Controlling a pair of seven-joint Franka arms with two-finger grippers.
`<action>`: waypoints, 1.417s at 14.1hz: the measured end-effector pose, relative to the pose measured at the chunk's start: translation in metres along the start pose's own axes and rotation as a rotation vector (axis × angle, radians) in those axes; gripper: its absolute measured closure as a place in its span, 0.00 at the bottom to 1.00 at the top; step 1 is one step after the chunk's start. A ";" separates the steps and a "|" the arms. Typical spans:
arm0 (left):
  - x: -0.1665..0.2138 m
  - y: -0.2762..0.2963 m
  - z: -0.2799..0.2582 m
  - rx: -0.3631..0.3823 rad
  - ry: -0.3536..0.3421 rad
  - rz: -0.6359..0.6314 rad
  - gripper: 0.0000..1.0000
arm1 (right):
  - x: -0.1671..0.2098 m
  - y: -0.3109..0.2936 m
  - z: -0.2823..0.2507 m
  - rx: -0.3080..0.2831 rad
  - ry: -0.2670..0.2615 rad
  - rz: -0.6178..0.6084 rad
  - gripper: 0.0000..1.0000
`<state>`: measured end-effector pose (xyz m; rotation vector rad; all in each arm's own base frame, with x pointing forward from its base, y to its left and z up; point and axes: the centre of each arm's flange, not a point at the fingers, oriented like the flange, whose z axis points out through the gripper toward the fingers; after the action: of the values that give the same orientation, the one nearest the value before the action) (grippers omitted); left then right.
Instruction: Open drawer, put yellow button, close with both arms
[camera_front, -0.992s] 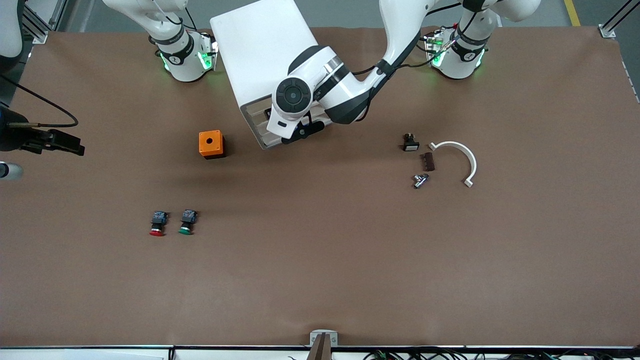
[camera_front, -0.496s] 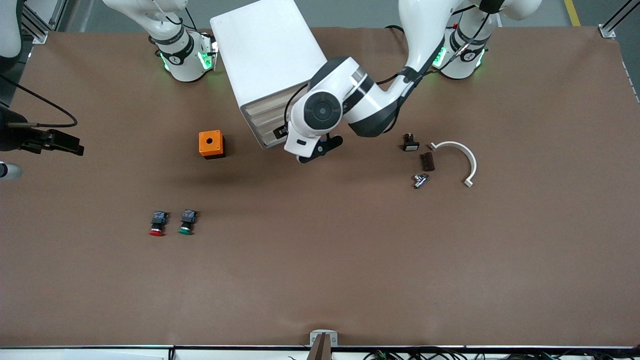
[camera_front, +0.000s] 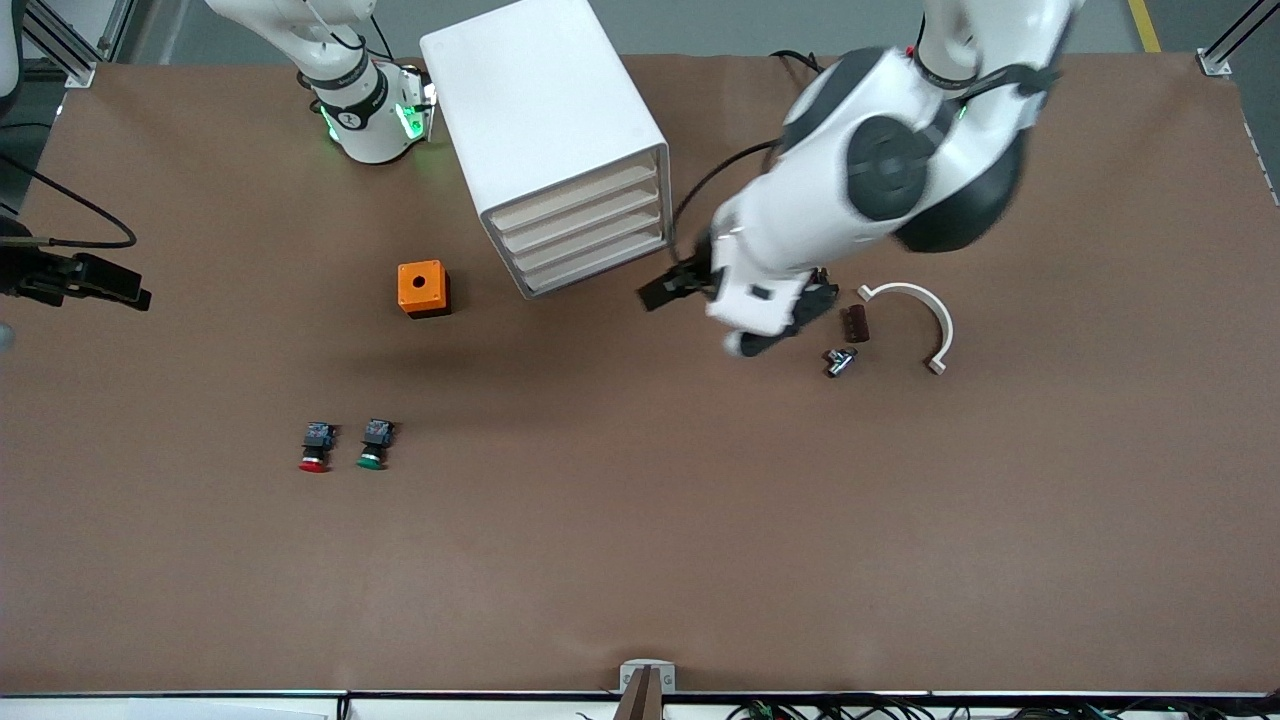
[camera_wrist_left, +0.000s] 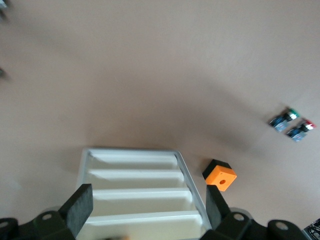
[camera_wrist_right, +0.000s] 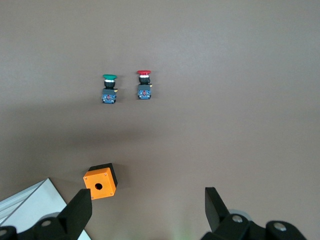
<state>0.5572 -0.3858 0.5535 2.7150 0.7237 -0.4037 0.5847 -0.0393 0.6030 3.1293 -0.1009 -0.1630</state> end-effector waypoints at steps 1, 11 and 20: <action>0.011 -0.022 -0.037 -0.002 0.019 0.035 0.00 | 0.000 -0.001 0.000 0.007 -0.002 0.000 0.00; 0.116 -0.201 -0.167 0.199 0.083 0.272 0.00 | -0.040 -0.002 -0.032 0.027 -0.030 -0.004 0.00; 0.145 -0.269 -0.149 0.335 0.047 0.390 0.00 | -0.050 -0.006 -0.031 0.030 -0.040 -0.011 0.00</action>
<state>0.5666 -0.0466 0.5827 3.0928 0.1302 -0.3956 0.5386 -0.0303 0.6394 3.1580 -0.0877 -0.2256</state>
